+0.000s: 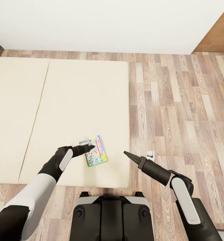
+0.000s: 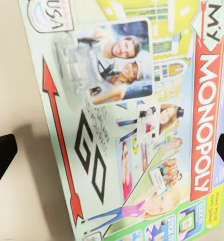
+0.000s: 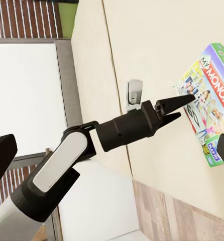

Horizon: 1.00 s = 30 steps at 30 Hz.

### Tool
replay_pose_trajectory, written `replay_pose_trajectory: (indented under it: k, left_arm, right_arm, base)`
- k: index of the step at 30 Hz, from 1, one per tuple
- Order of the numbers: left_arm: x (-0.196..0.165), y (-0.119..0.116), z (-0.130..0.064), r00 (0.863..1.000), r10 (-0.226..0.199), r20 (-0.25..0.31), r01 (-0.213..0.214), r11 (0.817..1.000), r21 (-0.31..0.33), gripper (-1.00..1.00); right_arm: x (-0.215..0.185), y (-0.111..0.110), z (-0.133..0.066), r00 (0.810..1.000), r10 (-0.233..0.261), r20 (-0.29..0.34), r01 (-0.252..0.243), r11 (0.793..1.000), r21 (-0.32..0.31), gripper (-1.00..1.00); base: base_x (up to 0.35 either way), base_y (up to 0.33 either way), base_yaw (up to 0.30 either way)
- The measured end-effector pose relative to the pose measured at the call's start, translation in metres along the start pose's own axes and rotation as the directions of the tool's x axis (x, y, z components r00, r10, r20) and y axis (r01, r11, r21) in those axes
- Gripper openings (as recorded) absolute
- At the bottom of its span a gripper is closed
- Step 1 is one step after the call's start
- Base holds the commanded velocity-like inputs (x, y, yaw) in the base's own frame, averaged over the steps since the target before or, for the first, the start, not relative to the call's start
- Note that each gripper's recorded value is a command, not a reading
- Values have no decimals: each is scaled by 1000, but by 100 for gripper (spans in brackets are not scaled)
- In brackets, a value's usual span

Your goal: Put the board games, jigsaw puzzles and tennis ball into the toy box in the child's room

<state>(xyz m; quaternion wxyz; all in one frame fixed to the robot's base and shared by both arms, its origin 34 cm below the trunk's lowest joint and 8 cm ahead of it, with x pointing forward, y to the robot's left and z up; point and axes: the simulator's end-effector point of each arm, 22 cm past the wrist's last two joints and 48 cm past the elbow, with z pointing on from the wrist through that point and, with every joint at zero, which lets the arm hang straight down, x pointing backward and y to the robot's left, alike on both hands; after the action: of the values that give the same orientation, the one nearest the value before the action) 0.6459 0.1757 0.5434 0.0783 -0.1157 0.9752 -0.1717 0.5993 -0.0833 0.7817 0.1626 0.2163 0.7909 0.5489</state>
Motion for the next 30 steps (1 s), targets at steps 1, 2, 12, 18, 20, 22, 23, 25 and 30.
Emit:
replay_pose_trajectory:
  k: [1,2,12,18,20,22,23,25,30]
  left_arm:
    - [0,0,0,1000,-1,-1,1,1000,0,100]
    - [1,0,0,1000,-3,-1,3,1000,-1,100]
    - [4,-4,2,1000,-4,-4,4,1000,4,100]
    - [8,-10,4,1000,-4,-10,4,1000,11,100]
    - [10,-17,6,1000,-5,-14,5,1000,21,100]
    - [12,-23,7,1000,-6,-16,7,1000,28,100]
    - [12,-24,7,1000,-6,-17,6,1000,29,100]
    - [13,-26,8,1000,-6,-18,6,999,32,100]
    - [13,-27,8,1000,-5,-18,5,999,34,100]
  right_arm:
    - [0,0,0,1000,0,0,0,1000,0,100]
    - [0,0,0,1000,0,1,0,1000,0,100]
    - [-1,0,0,1000,-1,3,1,1000,0,100]
    - [-1,0,0,1000,-1,3,1,1000,0,100]
    - [-1,0,0,1000,-2,4,2,1000,-1,100]
    - [-1,0,-1,1000,-2,4,2,1000,-1,100]
    - [-1,0,-1,1000,-2,4,2,1000,-1,100]
    - [-1,0,-1,1000,-2,4,2,1000,-1,100]
    - [-2,1,0,1000,-2,4,2,1000,-1,100]
  base:
    - [0,0,0]
    - [0,0,0]
    - [0,0,0]
    - [0,0,0]
    - [0,0,0]
    - [0,0,0]
    - [0,0,0]
    - [0,0,0]
    - [0,0,0]
